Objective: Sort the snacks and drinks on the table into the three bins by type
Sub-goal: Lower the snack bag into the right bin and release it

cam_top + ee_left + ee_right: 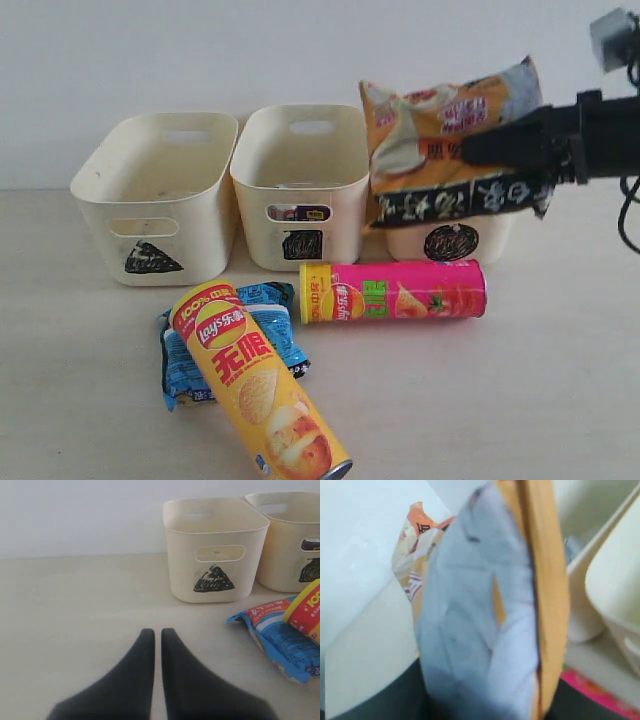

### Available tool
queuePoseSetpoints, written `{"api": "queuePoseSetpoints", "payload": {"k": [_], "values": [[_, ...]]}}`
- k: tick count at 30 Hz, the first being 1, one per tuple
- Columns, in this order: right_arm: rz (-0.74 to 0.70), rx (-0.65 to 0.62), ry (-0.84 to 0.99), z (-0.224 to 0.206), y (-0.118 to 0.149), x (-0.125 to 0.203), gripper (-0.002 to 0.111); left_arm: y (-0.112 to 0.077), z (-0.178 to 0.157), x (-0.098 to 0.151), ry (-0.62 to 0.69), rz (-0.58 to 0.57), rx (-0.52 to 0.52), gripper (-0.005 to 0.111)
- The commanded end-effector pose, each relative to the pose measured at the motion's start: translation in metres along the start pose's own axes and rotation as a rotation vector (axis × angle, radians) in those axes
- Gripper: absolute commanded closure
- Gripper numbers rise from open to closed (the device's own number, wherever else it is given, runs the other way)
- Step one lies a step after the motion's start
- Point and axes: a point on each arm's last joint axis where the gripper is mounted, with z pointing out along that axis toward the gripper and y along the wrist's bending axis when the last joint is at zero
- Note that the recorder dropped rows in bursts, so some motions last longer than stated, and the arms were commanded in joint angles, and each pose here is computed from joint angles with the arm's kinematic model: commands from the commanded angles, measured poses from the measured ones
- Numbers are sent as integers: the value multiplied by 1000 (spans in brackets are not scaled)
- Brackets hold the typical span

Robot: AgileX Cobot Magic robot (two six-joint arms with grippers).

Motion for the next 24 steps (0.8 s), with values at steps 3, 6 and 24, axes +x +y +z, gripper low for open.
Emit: {"api": "queuePoseSetpoints", "payload": {"k": [3,6,24], "values": [[-93,145,-160,-14,7,-53,108,0,0,1,-3,3,0,102],[-85,315,-226,-21,-4,-71,108,0,0,1,-3,3,0,102],[-142,730,-233,46,-72,-96,108,0,0,1,-3,3,0,102]]}}
